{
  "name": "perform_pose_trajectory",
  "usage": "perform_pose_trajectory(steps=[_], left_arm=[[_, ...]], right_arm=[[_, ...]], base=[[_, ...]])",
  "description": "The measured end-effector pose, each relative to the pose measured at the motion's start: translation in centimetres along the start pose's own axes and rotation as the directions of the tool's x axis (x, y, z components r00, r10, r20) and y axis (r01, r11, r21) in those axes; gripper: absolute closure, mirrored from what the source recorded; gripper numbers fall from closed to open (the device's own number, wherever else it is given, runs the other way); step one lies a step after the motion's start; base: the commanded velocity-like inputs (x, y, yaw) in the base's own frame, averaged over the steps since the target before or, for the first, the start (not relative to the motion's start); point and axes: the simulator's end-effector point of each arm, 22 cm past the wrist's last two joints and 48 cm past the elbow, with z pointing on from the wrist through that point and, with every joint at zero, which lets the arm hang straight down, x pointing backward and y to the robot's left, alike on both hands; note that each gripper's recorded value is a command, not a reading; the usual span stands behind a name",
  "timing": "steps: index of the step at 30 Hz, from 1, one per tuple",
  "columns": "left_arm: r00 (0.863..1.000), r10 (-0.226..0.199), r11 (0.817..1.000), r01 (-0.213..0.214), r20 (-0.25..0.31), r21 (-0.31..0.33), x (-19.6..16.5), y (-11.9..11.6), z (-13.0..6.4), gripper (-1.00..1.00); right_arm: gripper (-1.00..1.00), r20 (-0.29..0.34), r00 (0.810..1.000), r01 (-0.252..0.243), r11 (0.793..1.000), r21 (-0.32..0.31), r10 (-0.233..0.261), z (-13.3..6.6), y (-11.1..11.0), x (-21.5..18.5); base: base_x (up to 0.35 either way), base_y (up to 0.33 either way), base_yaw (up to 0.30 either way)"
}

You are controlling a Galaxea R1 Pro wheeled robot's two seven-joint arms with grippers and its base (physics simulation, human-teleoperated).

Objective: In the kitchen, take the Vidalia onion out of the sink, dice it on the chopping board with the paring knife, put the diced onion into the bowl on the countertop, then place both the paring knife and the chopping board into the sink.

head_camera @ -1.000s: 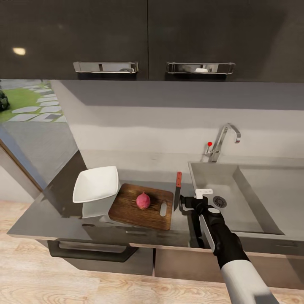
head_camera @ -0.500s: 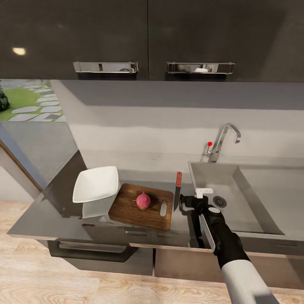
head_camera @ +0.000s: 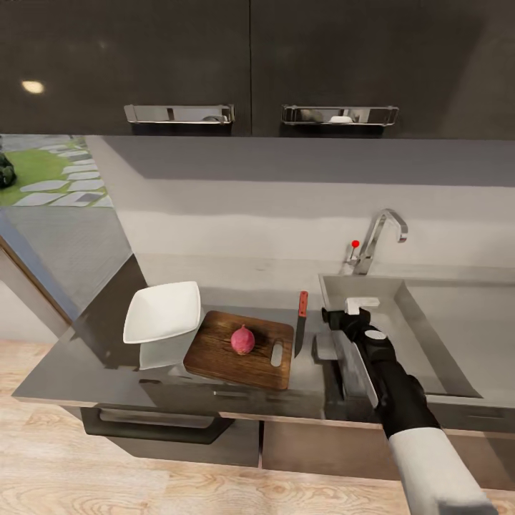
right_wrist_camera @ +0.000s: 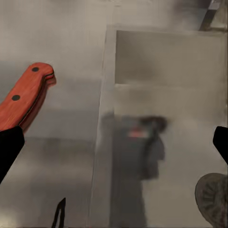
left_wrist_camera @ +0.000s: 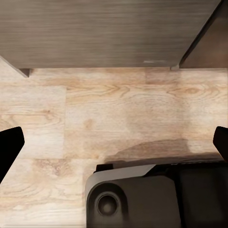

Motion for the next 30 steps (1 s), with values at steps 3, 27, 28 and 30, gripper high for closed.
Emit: perform_pose_trajectory(steps=[3,27,28,30], left_arm=[[1.000,0.001,1.000,-0.001,-0.001,0.000,0.1,0.0,0.0,-1.00],[1.000,-0.001,1.000,0.001,0.003,0.002,-0.1,-0.1,0.0,-1.00],[1.000,-0.001,1.000,0.000,0.003,0.002,-0.1,-0.1,0.0,-1.00],[1.000,0.000,1.000,0.000,0.003,0.002,-0.1,-0.1,0.0,-1.00]], right_arm=[[-1.00,-0.011,1.000,0.000,1.000,0.018,0.001,0.3,-0.5,-2.4],[-1.00,-0.073,0.996,0.036,0.992,-0.122,-0.045,5.3,7.9,-19.3],[-1.00,-0.068,0.995,0.065,0.987,-0.150,-0.076,5.2,8.8,-19.4],[-1.00,-0.065,0.990,0.113,0.973,-0.203,-0.129,5.1,10.1,-19.0]], base=[[0.000,0.000,0.000],[0.000,0.000,0.000],[0.000,0.000,0.000],[0.000,0.000,0.000]])
